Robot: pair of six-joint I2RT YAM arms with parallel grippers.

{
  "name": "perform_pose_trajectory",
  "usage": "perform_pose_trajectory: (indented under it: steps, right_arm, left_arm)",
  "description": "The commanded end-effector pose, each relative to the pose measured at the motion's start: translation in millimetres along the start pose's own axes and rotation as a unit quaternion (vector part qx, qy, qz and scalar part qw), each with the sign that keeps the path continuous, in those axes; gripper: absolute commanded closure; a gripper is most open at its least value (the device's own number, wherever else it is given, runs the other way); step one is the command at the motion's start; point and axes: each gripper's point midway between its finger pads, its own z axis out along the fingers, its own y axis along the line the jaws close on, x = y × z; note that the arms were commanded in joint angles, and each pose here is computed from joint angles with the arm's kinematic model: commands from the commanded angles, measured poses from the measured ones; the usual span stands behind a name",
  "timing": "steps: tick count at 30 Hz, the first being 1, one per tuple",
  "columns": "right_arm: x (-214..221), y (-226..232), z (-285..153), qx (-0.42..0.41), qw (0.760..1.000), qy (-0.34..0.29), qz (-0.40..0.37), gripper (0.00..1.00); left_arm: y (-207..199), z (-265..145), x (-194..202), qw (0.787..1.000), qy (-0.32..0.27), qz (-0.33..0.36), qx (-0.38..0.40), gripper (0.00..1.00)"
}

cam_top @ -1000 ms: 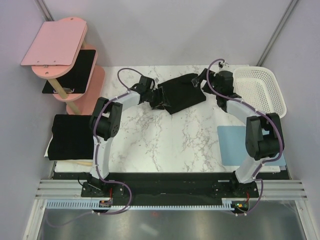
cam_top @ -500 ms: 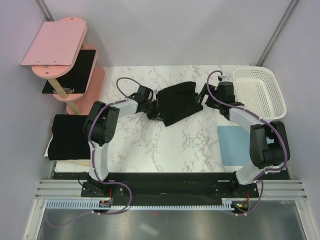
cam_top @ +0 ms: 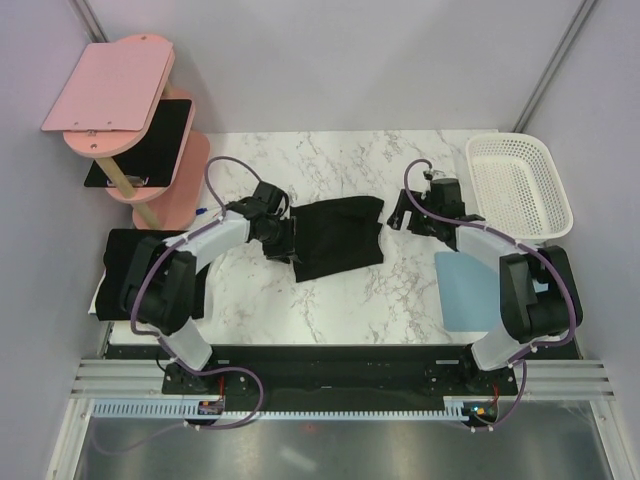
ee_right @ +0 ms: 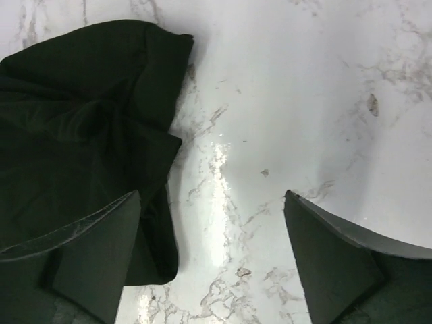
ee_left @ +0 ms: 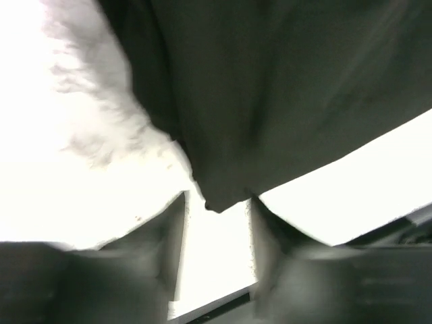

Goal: Fold and stack the t-shirts
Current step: Smooth out wrinkles on the folded tshirt

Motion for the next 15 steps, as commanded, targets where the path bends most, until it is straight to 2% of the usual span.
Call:
perform_pose_trajectory:
  steps: [1,2,5,6,7,8,9,10,15]
  right_arm:
    - [-34,45,1,-0.054,0.997,-0.033,-0.048,0.15]
    - [-32,58,3,-0.068,0.996,-0.029,-0.059,0.22]
    - [-36,91,11,-0.113,0.990,-0.022,-0.087,0.83]
    - [-33,100,13,-0.127,0.987,-0.016,-0.093,1.00]
    - [-35,108,17,-0.141,0.985,-0.013,-0.099,1.00]
    - [-30,119,18,-0.156,0.982,-0.004,-0.107,1.00]
    - [-28,125,20,-0.165,0.980,0.001,-0.109,1.00]
    - [-25,131,25,-0.179,0.978,0.010,-0.109,1.00]
    - [-4,144,32,-0.208,0.972,0.060,-0.094,1.00]
  left_arm:
    - [2,-46,-25,0.996,-0.072,0.039,-0.036,0.35]
    - [0,-53,-29,0.995,-0.084,0.038,-0.040,0.30]
    - [-9,-75,-49,0.990,-0.131,0.040,-0.039,0.21]
    - [-16,-81,-57,0.988,-0.143,0.043,-0.029,0.20]
    - [-20,-82,-61,0.988,-0.147,0.046,-0.022,0.31]
    - [-25,-81,-65,0.988,-0.149,0.048,-0.013,0.51]
    - [-33,-82,-68,0.987,-0.150,0.052,0.007,0.88]
    - [-34,-74,-70,0.989,-0.142,0.044,0.009,0.98]
    - [-60,-47,-83,0.989,-0.126,0.032,0.071,0.98]
